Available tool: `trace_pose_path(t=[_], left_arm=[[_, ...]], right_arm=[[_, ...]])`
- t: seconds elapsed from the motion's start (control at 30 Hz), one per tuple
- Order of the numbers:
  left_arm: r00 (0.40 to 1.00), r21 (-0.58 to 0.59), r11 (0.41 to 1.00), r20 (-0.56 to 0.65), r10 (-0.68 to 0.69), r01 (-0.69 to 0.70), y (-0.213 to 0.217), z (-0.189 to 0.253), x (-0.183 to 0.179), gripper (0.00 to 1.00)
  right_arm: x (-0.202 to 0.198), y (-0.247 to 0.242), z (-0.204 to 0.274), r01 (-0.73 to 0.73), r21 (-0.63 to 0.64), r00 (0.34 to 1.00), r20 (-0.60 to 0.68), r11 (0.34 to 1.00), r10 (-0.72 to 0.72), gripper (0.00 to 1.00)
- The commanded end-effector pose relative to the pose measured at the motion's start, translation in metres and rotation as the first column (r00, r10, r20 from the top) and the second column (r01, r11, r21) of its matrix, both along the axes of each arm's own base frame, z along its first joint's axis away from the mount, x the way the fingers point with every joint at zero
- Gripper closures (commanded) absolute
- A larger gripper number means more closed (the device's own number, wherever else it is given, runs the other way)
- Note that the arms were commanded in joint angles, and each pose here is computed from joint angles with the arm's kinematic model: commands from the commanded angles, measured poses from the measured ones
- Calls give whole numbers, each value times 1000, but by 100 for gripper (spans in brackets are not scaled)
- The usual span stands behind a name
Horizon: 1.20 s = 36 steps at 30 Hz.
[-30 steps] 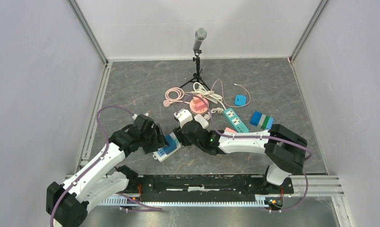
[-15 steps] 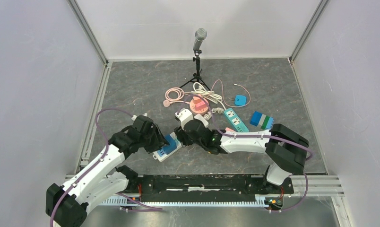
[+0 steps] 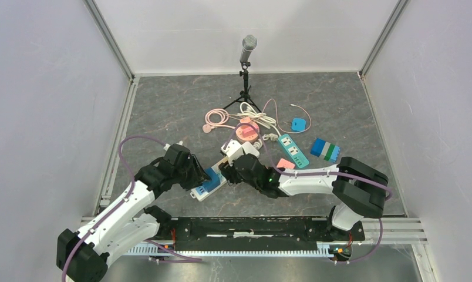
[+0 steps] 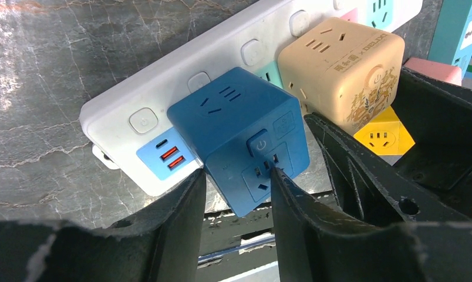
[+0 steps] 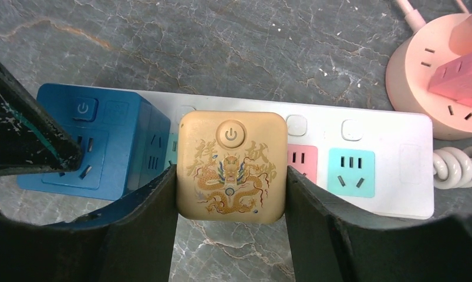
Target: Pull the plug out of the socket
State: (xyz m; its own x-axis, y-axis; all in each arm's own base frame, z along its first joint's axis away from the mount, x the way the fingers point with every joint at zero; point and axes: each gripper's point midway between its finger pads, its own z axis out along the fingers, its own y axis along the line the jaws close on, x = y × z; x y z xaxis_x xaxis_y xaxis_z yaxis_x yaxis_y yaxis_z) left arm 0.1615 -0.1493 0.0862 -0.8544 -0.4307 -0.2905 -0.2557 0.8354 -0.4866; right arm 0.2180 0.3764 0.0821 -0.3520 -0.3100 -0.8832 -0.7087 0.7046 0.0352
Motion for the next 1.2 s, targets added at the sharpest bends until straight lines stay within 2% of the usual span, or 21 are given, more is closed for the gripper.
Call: trace_pose_path(t=[0.0,0.13,0.27,0.37,0.5,0.6,0.8,0.87,0.93,1.07,1.17], left_arm=[[993,182,982,-97,65,-47,36,-38,-19,51],[993,183,982,-94,69,-51,36,-37,-18,51],[993,181,982,-92,70,-52,36,-37,-18,52],[993,178,983,-90,71,-54,36,-36,-18,53],[993,179,982,-89,72,-55,36,-36,-18,53],[994,179,982,-88,70,-54,36,-36,-18,54],[994,179,982,-86,69,-53,36,-36,-18,54],[994,177,983,-83,71,-55,36,-35,-17,55],[994,175,983,-82,73,-57,36,-35,-18,55],[994,177,982,-78,75,-61,37,-35,-17,55],[994,179,982,-80,76,-60,37,-35,-17,55]], right_arm=[[14,12,62,4,64,981,196,998,-16,100],[16,8,69,4,113,983,181,994,-25,100],[10,18,73,-58,255,996,81,965,38,100],[5,28,71,-80,216,994,95,973,61,100],[-3,36,56,-70,63,985,164,996,59,100],[-3,32,57,-58,72,985,165,996,45,100],[7,18,80,-64,270,996,77,961,45,100],[8,16,83,-70,296,996,65,952,53,100],[8,21,81,-76,237,994,94,969,55,100],[5,25,67,-53,25,977,207,998,47,100],[6,20,67,-44,12,974,223,999,40,100]])
